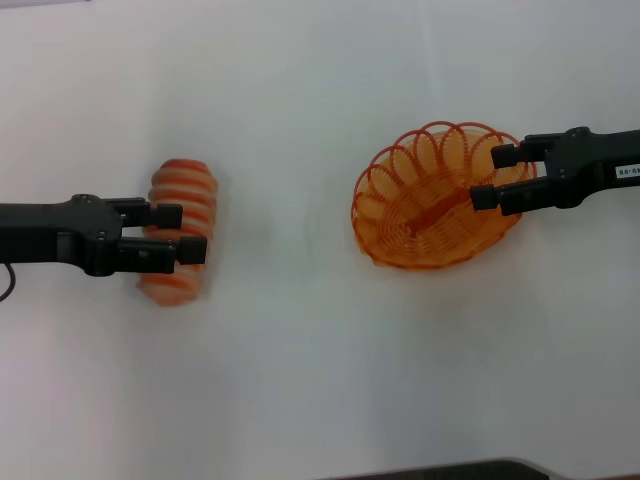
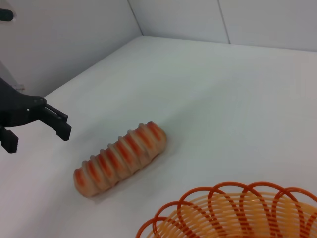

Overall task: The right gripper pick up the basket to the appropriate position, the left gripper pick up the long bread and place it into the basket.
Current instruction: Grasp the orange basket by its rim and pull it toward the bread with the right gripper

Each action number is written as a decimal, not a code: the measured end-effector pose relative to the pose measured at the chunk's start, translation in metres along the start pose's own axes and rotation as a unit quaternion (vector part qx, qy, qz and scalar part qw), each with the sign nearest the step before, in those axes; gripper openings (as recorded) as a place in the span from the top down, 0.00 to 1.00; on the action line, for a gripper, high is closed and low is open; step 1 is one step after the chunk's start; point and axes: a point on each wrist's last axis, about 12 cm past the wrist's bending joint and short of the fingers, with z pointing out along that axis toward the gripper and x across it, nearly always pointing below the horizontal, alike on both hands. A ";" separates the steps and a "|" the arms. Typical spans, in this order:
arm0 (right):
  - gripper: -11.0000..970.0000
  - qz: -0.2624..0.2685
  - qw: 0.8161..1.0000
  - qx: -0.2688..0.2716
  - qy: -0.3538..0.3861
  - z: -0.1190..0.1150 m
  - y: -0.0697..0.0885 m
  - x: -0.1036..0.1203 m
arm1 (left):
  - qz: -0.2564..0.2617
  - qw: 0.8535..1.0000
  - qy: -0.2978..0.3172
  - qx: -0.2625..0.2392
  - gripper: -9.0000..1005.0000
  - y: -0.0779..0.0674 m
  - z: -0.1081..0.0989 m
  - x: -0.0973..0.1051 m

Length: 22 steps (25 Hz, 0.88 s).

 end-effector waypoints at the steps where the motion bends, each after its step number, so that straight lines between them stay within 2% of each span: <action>1: 0.04 0.000 1.000 0.000 0.000 0.000 0.000 0.000 | 0.000 1.000 0.000 0.000 0.16 0.000 0.000 0.000; 22: 0.04 0.008 1.000 -0.004 -0.012 -0.001 0.000 -0.005 | 0.000 1.000 0.002 0.003 0.16 -0.001 0.000 0.000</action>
